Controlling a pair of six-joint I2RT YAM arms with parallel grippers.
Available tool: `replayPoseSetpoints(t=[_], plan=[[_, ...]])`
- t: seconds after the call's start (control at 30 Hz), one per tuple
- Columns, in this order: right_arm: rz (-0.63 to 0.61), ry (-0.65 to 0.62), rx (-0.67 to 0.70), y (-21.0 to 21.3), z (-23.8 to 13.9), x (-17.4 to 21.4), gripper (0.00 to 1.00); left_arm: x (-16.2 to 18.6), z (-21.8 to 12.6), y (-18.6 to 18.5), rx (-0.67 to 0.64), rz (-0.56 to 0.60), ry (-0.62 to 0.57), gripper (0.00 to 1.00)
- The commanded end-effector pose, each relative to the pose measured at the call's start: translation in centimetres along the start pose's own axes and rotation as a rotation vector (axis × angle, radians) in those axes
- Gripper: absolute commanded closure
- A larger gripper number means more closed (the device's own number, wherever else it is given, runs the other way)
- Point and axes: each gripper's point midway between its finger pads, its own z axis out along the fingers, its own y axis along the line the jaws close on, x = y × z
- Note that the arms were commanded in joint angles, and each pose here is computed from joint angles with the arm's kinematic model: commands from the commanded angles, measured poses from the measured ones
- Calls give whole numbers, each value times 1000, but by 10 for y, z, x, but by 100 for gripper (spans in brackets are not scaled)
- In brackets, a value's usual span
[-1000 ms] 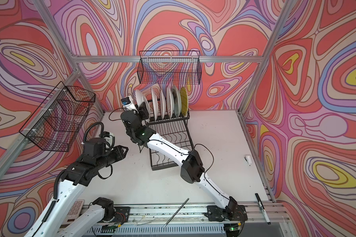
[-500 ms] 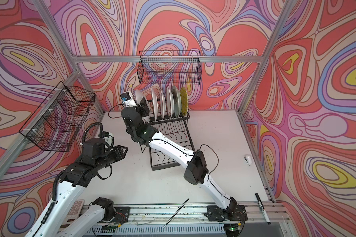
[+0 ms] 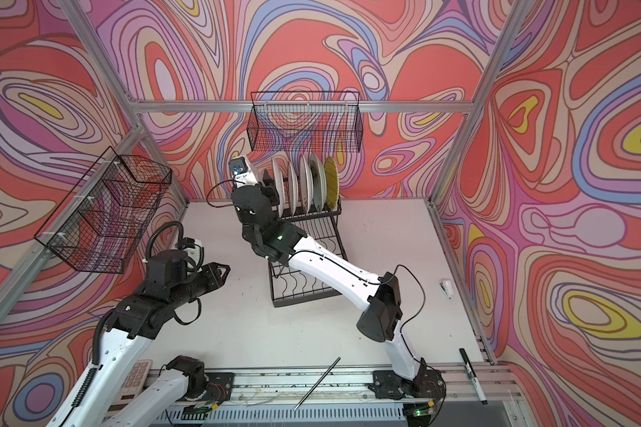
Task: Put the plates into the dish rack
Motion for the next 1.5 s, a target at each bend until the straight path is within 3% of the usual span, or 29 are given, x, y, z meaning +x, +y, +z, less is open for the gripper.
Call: replayPoseSetpoints(t=[0.0, 0.47, 0.87, 1.2, 1.3, 1.4, 1.47], plan=[[67, -25, -53, -11, -18, -19, 44, 1, 0, -4, 25, -15, -2, 63], [122, 50, -45, -86, -66, 15, 44, 4, 23, -9, 59, -22, 26, 60], [182, 239, 43, -155, -78, 98, 43, 1, 32, -11, 89, -16, -5, 52], [184, 400, 84, -187, -96, 163, 36, 1, 33, -22, 149, 34, -2, 47], [166, 452, 92, -190, -100, 180, 35, 1, 32, -23, 158, 43, -7, 42], [170, 470, 117, -197, -105, 190, 23, 2, 32, -21, 152, 45, -8, 31], [182, 467, 130, -203, -106, 191, 19, 2, 32, -21, 149, 45, -4, 13]])
